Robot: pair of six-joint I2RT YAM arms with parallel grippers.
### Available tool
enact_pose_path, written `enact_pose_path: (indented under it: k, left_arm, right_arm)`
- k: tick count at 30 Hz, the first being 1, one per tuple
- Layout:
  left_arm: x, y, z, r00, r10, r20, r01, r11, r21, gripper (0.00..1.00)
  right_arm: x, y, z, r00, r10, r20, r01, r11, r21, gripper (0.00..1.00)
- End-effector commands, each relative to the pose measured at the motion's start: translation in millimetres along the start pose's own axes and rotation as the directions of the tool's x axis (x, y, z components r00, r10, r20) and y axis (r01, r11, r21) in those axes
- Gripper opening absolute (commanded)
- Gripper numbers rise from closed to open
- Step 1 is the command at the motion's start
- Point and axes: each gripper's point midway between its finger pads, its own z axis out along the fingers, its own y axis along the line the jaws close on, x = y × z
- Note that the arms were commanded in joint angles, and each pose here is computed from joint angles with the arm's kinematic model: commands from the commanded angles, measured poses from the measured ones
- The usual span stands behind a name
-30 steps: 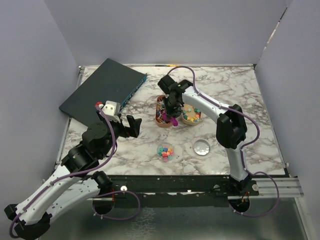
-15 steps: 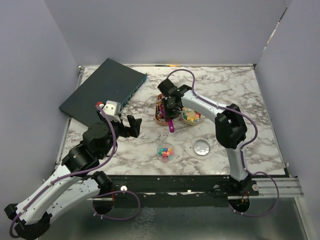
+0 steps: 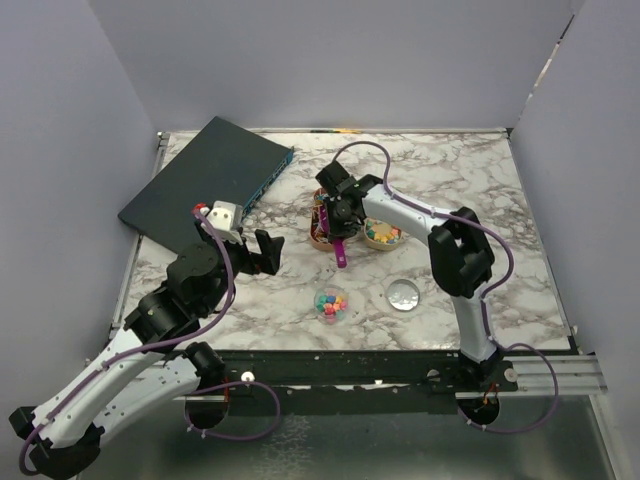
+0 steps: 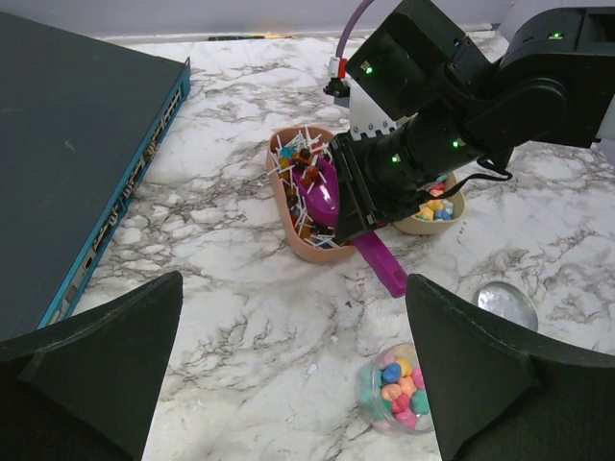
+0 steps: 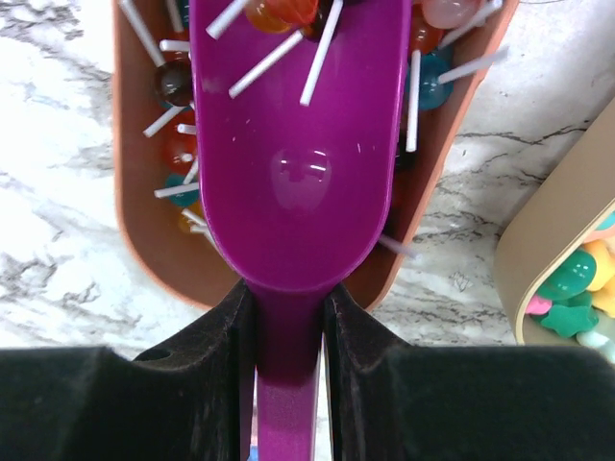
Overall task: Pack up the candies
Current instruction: Scoop the fake candies from the storage box.
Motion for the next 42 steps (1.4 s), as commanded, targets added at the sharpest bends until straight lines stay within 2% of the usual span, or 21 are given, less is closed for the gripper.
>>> enact_pose_path:
  k: [1, 14, 31, 37, 42]
  left_arm:
    - [6, 5, 2, 1.0, 0.022, -0.012, -0.022, 0.999, -0.026, 0.99]
    - [8, 6, 5, 0.999, 0.029, -0.023, -0.029, 0.999, -0.035, 0.99]
    - [16, 8, 13, 0.998, 0.035, -0.057, -0.037, 0.998, -0.048, 0.99]
    - [19, 8, 16, 0.997, 0.036, -0.07, -0.04, 0.998, -0.049, 0.99]
    - [22, 5, 18, 0.996, 0.031, -0.079, -0.034, 0.999, -0.038, 0.99]
  right_arm:
    - [10, -18, 12, 1.0, -0.002, 0.01, 0.002, 0.998, 0.058, 0.01]
    - [5, -18, 7, 0.994, -0.014, 0.11, 0.013, 1.0, 0.007, 0.01]
    - [-11, -17, -39, 0.964, -0.077, 0.256, 0.087, 0.996, -0.028, 0.01]
    - [-5, -21, -56, 0.95, -0.13, 0.283, 0.146, 0.989, -0.035, 0.01]
    - [8, -21, -74, 0.927, -0.218, 0.304, 0.251, 0.965, -0.074, 0.0]
